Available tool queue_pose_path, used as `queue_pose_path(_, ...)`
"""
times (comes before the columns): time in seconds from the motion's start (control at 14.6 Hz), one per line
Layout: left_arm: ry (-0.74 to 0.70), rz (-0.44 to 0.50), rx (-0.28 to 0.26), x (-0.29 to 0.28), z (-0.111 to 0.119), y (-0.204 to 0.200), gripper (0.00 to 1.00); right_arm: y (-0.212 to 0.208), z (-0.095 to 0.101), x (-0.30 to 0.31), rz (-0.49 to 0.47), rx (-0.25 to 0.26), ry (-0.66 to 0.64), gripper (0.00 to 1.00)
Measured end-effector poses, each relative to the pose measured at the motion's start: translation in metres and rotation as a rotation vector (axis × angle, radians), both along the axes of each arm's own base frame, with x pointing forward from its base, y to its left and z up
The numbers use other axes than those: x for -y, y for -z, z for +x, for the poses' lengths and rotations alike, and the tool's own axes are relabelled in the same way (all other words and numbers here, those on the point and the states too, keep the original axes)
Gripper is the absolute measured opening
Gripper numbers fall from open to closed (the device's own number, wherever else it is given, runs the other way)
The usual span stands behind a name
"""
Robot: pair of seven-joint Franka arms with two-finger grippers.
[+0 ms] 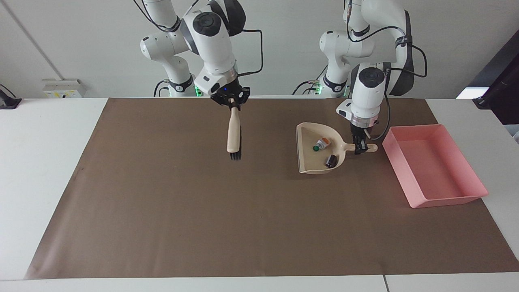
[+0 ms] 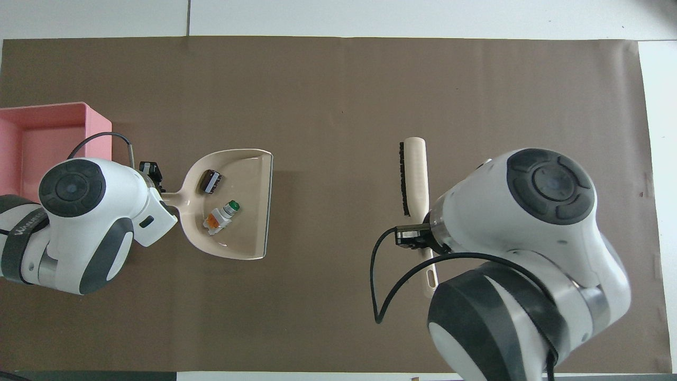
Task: Clean e-waste and dump in bin
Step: 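Lift the dustpan with the left gripper while the right gripper returns the brush, then tip the dustpan over the pink bin with the left gripper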
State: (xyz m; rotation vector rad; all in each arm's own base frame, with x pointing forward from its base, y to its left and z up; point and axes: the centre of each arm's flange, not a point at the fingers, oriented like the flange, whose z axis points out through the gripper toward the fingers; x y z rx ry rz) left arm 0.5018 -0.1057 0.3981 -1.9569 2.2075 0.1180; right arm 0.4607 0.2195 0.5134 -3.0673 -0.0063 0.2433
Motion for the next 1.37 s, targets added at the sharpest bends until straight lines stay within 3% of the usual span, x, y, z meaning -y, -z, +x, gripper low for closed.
queue_pose_path(0.27, -0.046, 0.018, 0.012, -0.072, 0.031, -0.06, 0.32, 0.016, 0.031, 0.14, -0.121, -0.049, -0.056, 0.26)
queue_pose_path(0.48, -0.065, 0.032, 0.035, -0.147, 0.042, -0.093, 0.32, 0.047, 0.034, 0.214, -0.127, -0.09, -0.046, 0.26)
queue_pose_path(0.82, -0.039, 0.067, 0.04, -0.265, 0.054, -0.125, 0.32, 0.113, 0.017, 0.305, -0.091, -0.037, -0.022, 0.26)
queue_pose_path(1.03, -0.049, 0.087, 0.036, -0.332, 0.047, -0.128, 0.32, 0.135, 0.005, 0.315, -0.047, -0.041, -0.012, 0.26)
queue_pose_path(1.16, -0.049, 0.113, 0.05, -0.354, 0.049, -0.126, 0.32, 0.146, 0.003, 0.314, -0.028, -0.016, -0.026, 0.26)
queue_pose_path(1.37, 0.005, 0.241, 0.055, -0.363, 0.06, -0.119, 0.32, 0.162, -0.004, 0.324, -0.034, 0.028, -0.022, 0.26)
